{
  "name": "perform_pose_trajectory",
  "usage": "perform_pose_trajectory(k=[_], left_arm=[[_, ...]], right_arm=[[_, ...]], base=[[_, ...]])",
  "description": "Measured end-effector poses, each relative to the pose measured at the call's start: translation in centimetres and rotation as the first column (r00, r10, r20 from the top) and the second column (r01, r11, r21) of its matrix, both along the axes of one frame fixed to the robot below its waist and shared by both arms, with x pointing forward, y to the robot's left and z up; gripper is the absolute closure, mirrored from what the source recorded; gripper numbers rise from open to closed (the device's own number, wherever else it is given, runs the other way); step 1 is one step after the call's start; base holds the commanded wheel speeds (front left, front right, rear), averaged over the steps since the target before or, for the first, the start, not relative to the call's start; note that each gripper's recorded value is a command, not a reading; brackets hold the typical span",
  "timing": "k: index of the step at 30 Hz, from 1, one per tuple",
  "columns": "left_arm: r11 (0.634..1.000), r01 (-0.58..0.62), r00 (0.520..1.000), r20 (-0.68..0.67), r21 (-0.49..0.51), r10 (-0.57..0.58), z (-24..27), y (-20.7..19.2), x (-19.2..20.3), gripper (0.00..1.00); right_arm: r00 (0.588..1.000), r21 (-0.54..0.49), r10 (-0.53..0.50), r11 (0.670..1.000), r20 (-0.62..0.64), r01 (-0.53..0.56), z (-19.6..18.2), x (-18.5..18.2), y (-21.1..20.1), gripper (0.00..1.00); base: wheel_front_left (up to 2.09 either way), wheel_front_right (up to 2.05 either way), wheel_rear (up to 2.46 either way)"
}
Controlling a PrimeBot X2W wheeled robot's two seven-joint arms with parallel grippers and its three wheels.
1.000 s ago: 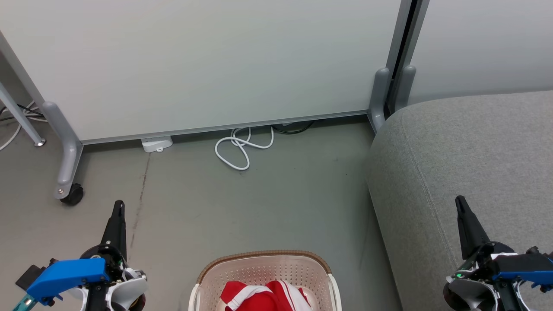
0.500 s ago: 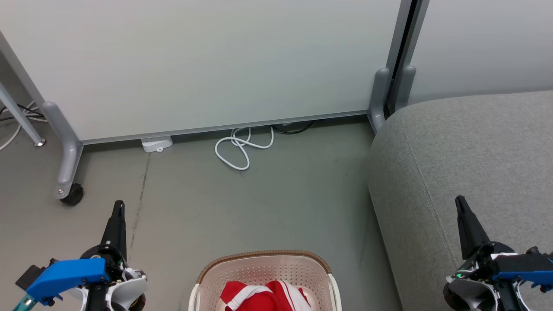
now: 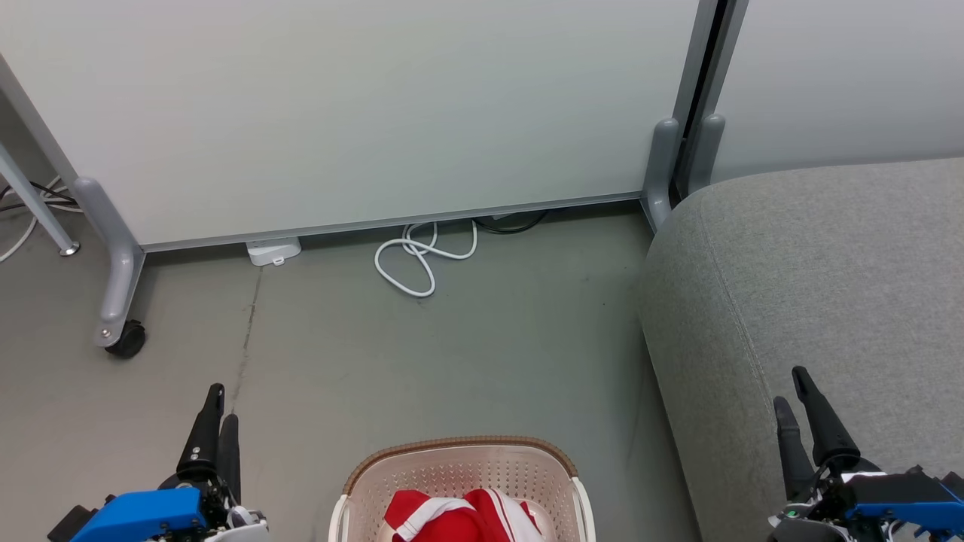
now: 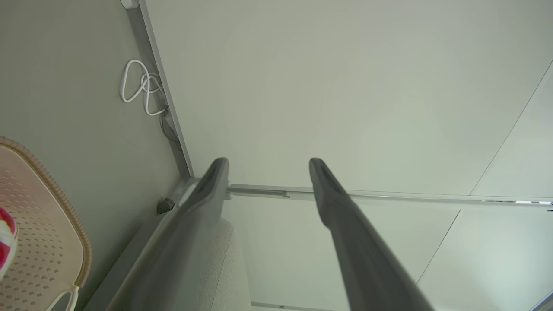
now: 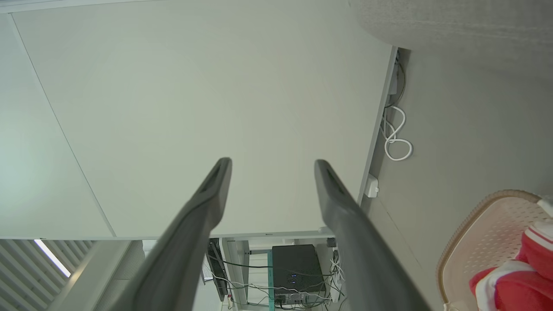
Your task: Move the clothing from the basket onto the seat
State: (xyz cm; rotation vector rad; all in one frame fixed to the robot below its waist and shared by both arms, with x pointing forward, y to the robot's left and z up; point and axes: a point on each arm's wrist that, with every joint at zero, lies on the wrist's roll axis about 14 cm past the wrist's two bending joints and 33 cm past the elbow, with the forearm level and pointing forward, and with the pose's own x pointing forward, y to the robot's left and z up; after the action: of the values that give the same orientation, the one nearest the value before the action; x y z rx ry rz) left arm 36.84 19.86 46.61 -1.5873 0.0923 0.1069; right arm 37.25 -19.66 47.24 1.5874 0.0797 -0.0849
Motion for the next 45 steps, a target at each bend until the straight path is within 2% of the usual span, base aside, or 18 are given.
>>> perform_pose_trajectory(k=[8, 15, 21, 29, 36, 45], left_arm=[[0.999, 0.001, 1.0, -0.002, 0.054, -0.001, 0.0, -0.5, 0.1, 0.0], [0.98, 0.029, 0.999, -0.019, 0.196, -0.026, 0.0, -1.0, 0.1, 0.0], [0.944, 0.051, 0.999, -0.027, 0.327, -0.044, 0.2, -1.4, 0.1, 0.0], [0.854, 0.087, 0.996, -0.037, 0.513, -0.08, 0.3, -1.8, -0.1, 0.0], [0.765, 0.112, 0.993, -0.053, 0.634, -0.102, 0.1, -2.1, -0.3, 0.0], [0.643, 0.135, 0.989, -0.068, 0.754, -0.129, 0.0, -2.5, -0.5, 0.0]], right_arm=[[1.0, -0.044, 0.007, 0.999, 0.001, -0.007, 0.1, 0.1, 0.7, 0.0], [1.0, -0.162, 0.024, 0.986, -0.001, -0.024, 0.2, 0.2, 1.2, 0.0], [0.999, -0.297, 0.042, 0.954, -0.005, -0.041, 0.2, 0.3, 1.5, 0.0], [0.998, -0.463, 0.065, 0.885, 0.009, -0.053, 0.8, 0.4, 1.8, 0.0], [0.996, -0.6, 0.094, 0.797, 0.004, -0.073, 0.8, 0.5, 2.3, 0.0], [0.991, -0.713, 0.133, 0.695, 0.0, -0.094, 0.9, 0.6, 3.2, 0.0]], base=[[0.0, 0.0, 0.0], [0.0, 0.0, 0.0], [0.0, 0.0, 0.0], [0.0, 0.0, 0.0], [0.0, 0.0, 0.0], [0.0, 0.0, 0.0]])
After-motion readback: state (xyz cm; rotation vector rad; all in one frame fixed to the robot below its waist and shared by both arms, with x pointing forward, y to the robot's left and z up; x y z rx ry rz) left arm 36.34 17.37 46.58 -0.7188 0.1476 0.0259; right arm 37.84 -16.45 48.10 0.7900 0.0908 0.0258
